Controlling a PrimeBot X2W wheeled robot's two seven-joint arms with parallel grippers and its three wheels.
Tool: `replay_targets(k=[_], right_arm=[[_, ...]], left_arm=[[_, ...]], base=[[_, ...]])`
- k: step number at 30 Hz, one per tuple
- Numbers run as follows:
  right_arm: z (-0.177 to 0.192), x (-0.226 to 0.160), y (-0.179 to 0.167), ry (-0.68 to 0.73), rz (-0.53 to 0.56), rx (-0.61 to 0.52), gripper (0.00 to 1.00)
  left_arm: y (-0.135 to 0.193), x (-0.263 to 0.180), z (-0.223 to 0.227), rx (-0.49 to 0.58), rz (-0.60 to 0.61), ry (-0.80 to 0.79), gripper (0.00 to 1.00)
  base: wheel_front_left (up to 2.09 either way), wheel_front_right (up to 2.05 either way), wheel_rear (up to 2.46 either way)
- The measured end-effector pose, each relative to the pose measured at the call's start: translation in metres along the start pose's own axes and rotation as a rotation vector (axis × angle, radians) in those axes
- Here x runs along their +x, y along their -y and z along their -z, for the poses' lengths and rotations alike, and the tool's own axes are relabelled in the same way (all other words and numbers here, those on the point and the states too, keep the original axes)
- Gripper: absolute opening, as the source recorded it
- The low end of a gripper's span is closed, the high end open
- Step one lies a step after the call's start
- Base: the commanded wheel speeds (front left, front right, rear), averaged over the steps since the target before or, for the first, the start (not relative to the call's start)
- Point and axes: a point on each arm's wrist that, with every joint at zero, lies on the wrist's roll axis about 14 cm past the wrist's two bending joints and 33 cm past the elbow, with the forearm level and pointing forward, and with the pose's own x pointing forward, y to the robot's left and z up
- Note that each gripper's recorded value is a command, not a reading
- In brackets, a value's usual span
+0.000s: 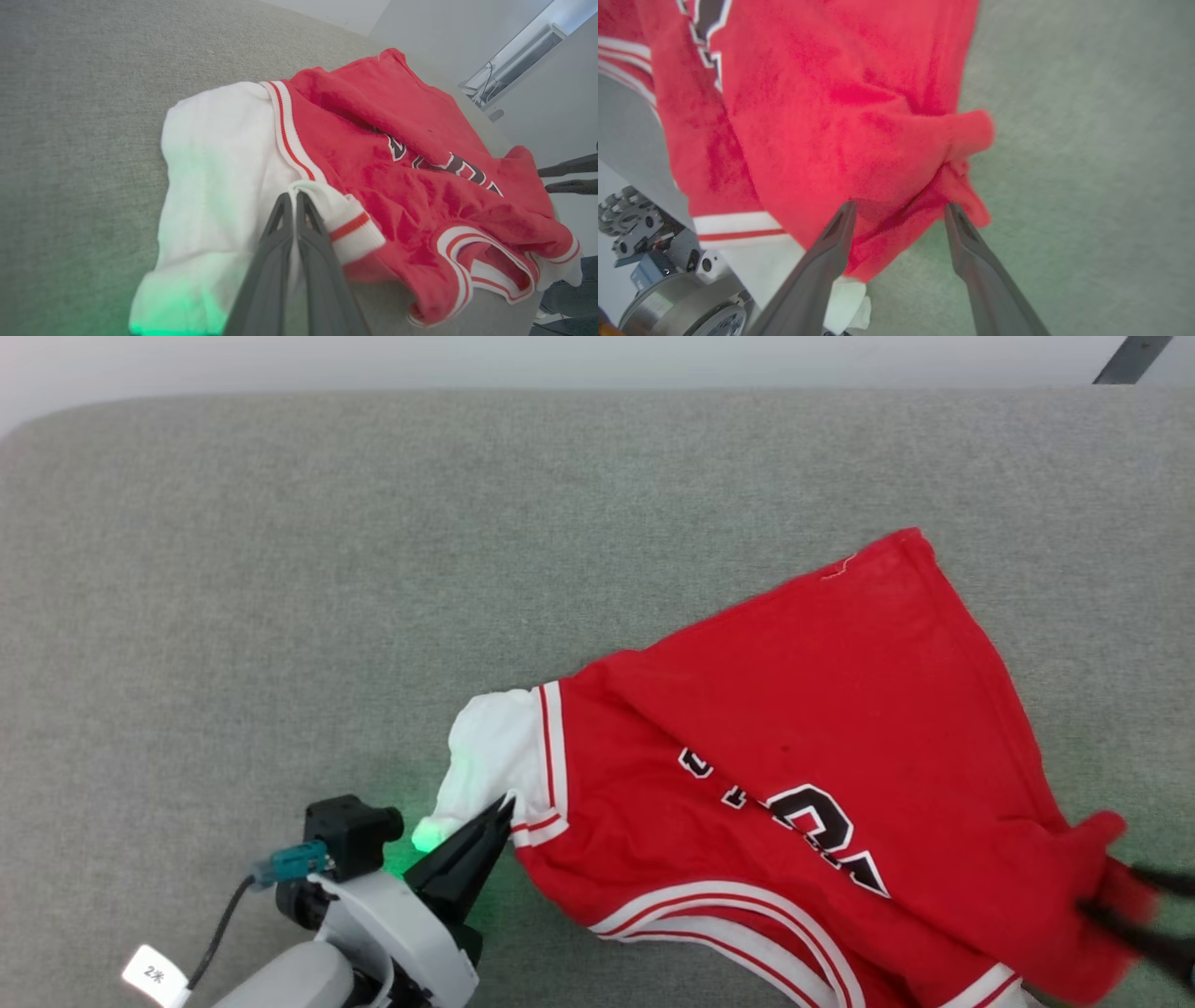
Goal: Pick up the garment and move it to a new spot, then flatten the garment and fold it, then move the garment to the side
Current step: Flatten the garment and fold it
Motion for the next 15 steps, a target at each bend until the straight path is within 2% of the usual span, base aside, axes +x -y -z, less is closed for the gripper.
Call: replay_targets(k=[3, 4, 5, 8, 12, 13, 14, 15], right_arm=[[-0.031, -0.013, 0.015, 0.064, 0.044, -0.027, 1.0], [-0.031, -0.013, 0.015, 0.064, 0.044, -0.027, 1.0], [-0.058, -0.018, 0.024, 0.124, 0.081, -0.064, 1.0], [-0.107, -0.018, 0.028, 0.249, 0.107, -0.109, 1.0], [-0.156, 0.003, 0.03, 0.324, 0.13, -0.156, 1.0], [-0.156, 0.003, 0.03, 0.324, 0.13, -0.156, 1.0], [-0.176, 0.02, 0.033, 0.339, 0.135, -0.149, 1.0], [-0.181, 0.03, 0.036, 0.322, 0.148, -0.156, 1.0]], left_arm=[[0.002, 0.002, 0.001, 0.0, 0.004, 0.002, 0.0], [0.002, 0.002, 0.001, 0.0, 0.004, 0.002, 0.0], [0.003, 0.004, 0.0, 0.001, 0.006, 0.008, 0.0], [0.004, 0.007, -0.002, 0.002, 0.008, 0.016, 0.0], [0.001, 0.01, -0.002, 0.005, 0.004, 0.02, 0.0], [0.001, 0.01, -0.002, 0.005, 0.004, 0.02, 0.0], [0.0, 0.013, -0.003, 0.006, 0.002, 0.022, 0.0], [-0.001, 0.014, -0.002, 0.004, 0.001, 0.021, 0.0]], base=[[0.0, 0.0, 0.0], [0.0, 0.0, 0.0], [0.0, 0.0, 0.0], [0.0, 0.0, 0.0], [0.0, 0.0, 0.0], [0.0, 0.0, 0.0], [0.0, 0.0, 0.0], [0.0, 0.0, 0.0]])
